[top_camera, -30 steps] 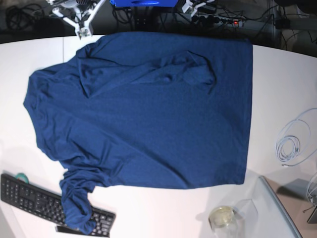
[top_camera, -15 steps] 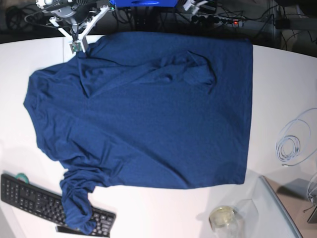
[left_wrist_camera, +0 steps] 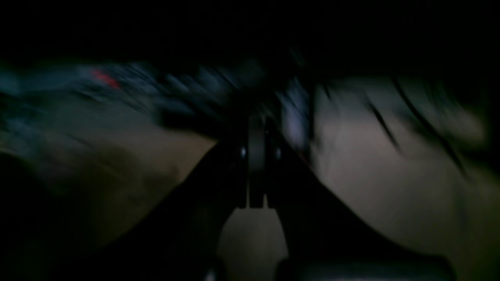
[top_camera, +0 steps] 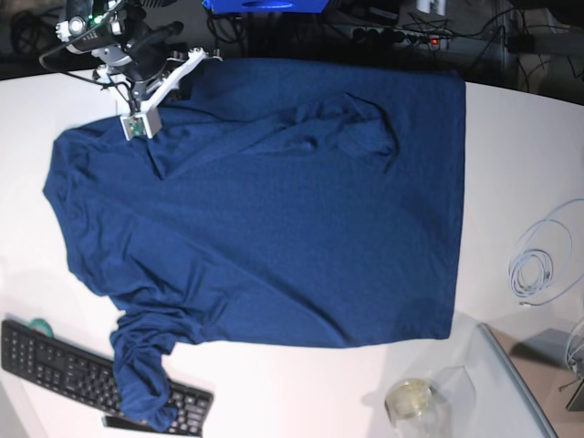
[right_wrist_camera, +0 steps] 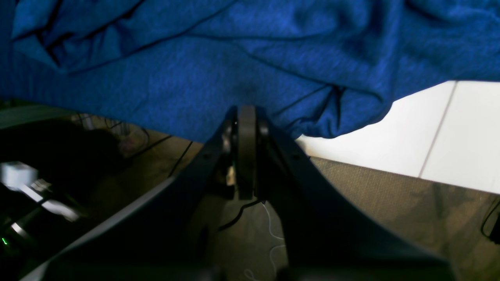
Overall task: Layout the t-shirt on the table in an organized manner, then fold the t-shirt properly
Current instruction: 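Lower both grippers onto the shirt shoulder corners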
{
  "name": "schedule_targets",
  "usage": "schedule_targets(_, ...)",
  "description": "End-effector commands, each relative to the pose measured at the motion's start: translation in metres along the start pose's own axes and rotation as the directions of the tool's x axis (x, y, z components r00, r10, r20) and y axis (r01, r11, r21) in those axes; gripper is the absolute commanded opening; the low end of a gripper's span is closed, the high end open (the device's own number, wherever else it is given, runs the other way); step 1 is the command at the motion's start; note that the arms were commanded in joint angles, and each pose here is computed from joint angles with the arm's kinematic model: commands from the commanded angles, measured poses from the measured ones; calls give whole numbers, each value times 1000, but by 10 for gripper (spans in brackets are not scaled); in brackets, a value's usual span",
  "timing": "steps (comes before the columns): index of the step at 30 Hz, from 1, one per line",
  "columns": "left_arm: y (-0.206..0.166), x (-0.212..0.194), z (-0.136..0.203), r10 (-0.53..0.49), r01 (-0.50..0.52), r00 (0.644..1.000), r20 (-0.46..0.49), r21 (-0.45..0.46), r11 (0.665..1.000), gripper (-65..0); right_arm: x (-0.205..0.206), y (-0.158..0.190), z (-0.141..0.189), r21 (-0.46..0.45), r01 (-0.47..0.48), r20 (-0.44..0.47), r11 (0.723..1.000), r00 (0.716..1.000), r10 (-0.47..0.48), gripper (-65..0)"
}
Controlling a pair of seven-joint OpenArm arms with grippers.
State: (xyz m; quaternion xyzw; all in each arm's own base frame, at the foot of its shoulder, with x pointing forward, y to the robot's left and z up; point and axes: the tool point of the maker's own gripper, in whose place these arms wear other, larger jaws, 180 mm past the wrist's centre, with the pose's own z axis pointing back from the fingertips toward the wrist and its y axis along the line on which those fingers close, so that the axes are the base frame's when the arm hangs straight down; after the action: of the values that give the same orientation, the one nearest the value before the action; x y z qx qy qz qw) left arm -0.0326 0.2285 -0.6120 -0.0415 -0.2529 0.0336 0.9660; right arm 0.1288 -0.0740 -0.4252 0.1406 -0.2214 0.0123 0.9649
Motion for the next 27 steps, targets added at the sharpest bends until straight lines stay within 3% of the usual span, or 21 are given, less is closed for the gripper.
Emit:
schedule_targets(1,7,-10,12,-4,4,1000,-4,11,1000,-650,10,3,2,11,-4,33,1000,999,3,-641)
schedule_targets(6,33,19,27,-38,27,990,134,87,996,-650,21,-6,0,-11,-10,-7,1000,1000,10,-641)
schedule_targets(11,45,56,43,-31,-11,957,290,143,990,-650,26,-10,-1,-16,-21,-61,1000,998,20,-636)
schedule_targets(12,48,63,45,-23,-27,949,315,155,987,-650,28,-7,-1,-8,-32,-70,999,997,32,-617)
schedule_targets(14,54,74,48,-11,-53,935,355,170,984,-650,31,3,-3,27,-102,-83,994,991,104,-518)
schedule_targets(18,59,84,50,1,-78,920,391,181,980,-650,44,26,-5,93,-212,-49,973,975,217,-194)
schedule_targets(20,59,93,50,-7,-74,912,410,180,981,-650,51,36,-5,122,-259,-27,958,964,264,-93)
schedule_targets(24,54,114,42,-19,-52,916,401,167,985,-650,74,51,0,215,-307,77,927,952,297,-122)
schedule_targets(27,56,138,43,50,-131,901,431,159,979,-650,107,40,8,228,-229,208,946,961,182,-135)
